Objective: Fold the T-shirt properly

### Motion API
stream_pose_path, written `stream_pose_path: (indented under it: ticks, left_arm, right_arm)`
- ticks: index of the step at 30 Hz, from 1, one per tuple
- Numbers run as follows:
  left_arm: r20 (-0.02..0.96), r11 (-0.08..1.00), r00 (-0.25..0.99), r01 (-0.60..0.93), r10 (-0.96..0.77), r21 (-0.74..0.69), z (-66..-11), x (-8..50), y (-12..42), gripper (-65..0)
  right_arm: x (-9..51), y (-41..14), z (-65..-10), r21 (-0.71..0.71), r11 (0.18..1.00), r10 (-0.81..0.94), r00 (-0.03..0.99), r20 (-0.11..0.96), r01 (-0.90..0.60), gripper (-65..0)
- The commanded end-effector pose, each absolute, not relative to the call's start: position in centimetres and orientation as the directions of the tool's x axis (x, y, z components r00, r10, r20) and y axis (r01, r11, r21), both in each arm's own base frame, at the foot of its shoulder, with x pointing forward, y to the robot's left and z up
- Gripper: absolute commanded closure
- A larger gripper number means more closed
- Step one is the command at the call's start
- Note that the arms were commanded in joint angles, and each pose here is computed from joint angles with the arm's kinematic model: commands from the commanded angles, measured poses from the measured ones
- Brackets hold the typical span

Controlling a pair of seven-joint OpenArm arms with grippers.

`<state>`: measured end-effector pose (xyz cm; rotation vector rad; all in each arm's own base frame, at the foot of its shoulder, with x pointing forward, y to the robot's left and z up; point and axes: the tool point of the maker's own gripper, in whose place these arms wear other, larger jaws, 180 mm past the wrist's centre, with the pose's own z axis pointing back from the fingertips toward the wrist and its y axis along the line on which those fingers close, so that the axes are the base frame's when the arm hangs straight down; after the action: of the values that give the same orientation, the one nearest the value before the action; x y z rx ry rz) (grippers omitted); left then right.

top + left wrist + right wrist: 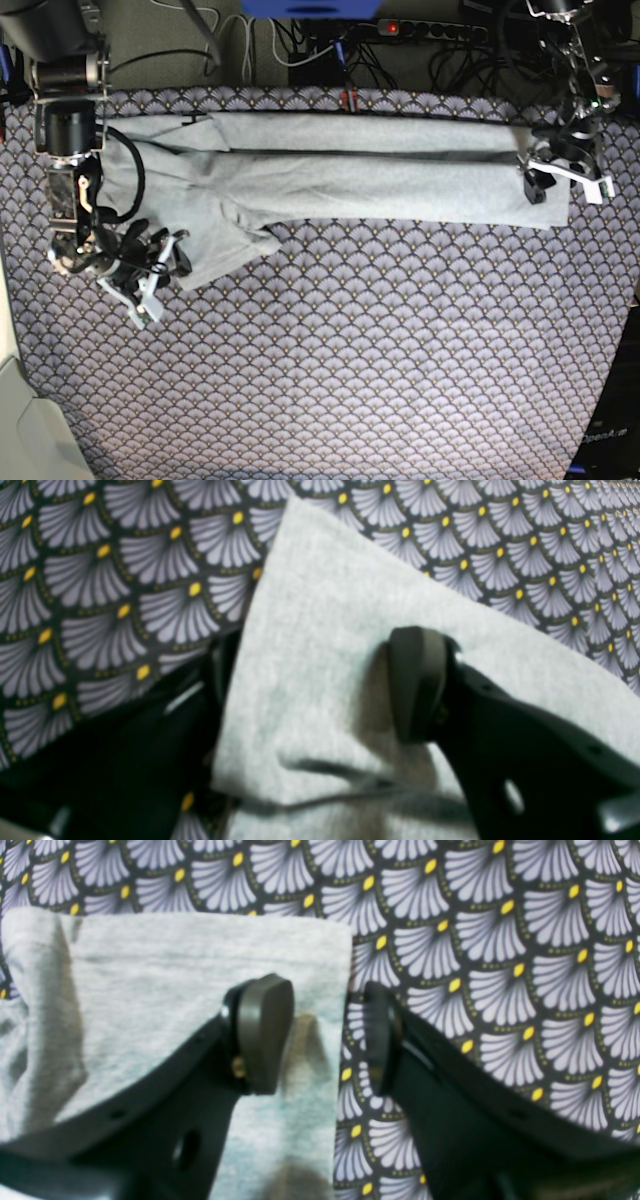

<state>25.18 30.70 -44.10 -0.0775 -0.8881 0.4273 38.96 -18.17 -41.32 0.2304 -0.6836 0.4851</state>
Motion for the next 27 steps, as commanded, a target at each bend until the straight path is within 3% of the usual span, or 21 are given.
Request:
stream_pose_path:
  ticks: [1, 11, 16, 19, 27]
  left_arm:
    - [0.586, 0.910, 0.698, -0.357, 0.411, -0.212, -47.8, 21.6, 29.4, -40.7]
    - [0.587, 0.910, 0.697, -0.358, 0.411, -0.211, -47.7, 21.7, 29.4, -40.7]
    - [0.586, 0.910, 0.698, -0.358, 0.411, -0.211, -47.8, 21.6, 29.4, -40.7]
    - [0.586, 0.910, 0.698, -0.358, 0.411, -0.211, -47.8, 21.6, 29.4, -40.7]
    - [0.587, 0.910, 0.698, -0.357, 0.410, -0.211, -47.7, 21.6, 29.4, -40.7]
  right_arm:
    - [40.6, -18.3, -39.4, 0.030, 0.865, 0.339, 0.629, 0.700, -0.500, -27.6]
    - [39.2, -15.2, -41.0, 0.046, 0.821, 0.398, 0.628, 0.669, -0.569, -26.3]
    - [38.8, -15.1, -41.5, 0.051, 0.818, 0.403, 0.633, 0.661, -0.573, -11.7]
    - [39.0, -15.6, -41.2, 0.042, 0.821, 0.403, 0.631, 0.662, -0.569, -6.2]
    - [40.2, -17.3, -39.9, 0.000, 0.829, 0.416, 0.616, 0.668, -0.559, -14.5]
